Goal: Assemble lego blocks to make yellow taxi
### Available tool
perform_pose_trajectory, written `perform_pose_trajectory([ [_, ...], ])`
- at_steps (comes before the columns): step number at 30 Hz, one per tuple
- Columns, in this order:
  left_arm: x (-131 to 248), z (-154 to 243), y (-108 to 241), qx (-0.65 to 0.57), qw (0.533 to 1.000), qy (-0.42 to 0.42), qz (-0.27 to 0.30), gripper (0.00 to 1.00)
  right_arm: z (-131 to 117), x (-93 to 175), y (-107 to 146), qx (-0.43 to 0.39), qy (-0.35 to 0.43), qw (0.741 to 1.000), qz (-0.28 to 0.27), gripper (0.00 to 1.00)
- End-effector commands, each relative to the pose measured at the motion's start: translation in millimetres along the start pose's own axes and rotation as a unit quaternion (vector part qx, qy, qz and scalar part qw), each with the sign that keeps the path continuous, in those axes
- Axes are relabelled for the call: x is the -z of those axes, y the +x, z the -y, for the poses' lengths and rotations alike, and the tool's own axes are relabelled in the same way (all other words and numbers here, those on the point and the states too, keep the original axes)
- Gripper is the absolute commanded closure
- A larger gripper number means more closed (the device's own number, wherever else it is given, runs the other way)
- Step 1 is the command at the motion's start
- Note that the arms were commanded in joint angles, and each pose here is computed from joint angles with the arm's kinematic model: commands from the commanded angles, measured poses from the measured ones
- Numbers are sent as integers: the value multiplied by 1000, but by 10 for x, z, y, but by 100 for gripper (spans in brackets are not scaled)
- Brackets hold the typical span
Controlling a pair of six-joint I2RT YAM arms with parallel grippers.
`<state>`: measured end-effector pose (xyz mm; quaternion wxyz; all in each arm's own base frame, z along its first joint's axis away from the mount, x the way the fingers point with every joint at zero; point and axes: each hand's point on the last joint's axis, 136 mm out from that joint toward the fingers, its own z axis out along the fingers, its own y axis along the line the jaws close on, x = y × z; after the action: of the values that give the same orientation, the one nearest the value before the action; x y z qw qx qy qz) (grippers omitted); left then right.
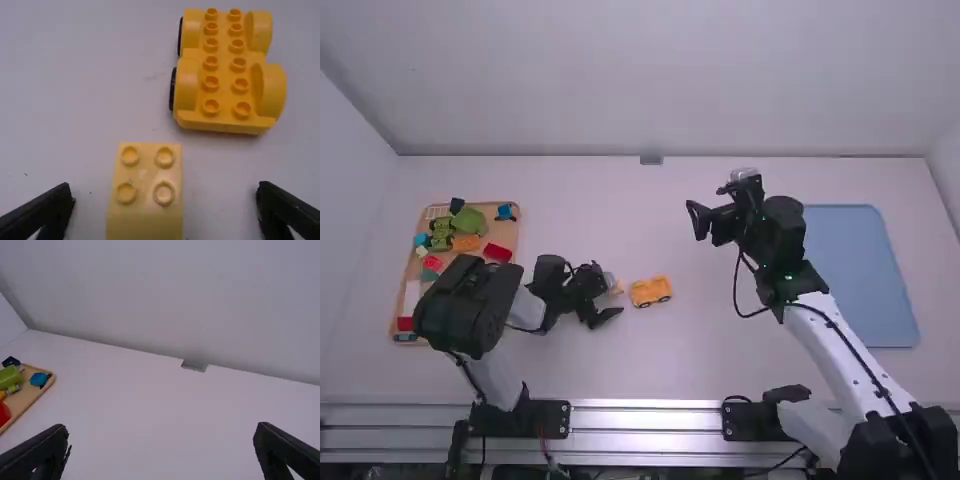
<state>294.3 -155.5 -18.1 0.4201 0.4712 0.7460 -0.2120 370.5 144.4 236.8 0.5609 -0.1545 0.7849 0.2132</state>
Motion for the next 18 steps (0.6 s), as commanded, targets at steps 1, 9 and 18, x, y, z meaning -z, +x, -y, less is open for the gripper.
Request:
perform_pose_trajectory([
  [1,28,58,-9,10,1000,6,7,10,-73,42,-48,4,-9,1000,8,1],
  [9,-23,22,-36,4,1000,21,-4,51,-69,42,-35,3,-8,1000,6,1],
  [18,-111,3,-16,-11,999,46,-16,68,-17,51,-35,1,-2,1000,6,1],
])
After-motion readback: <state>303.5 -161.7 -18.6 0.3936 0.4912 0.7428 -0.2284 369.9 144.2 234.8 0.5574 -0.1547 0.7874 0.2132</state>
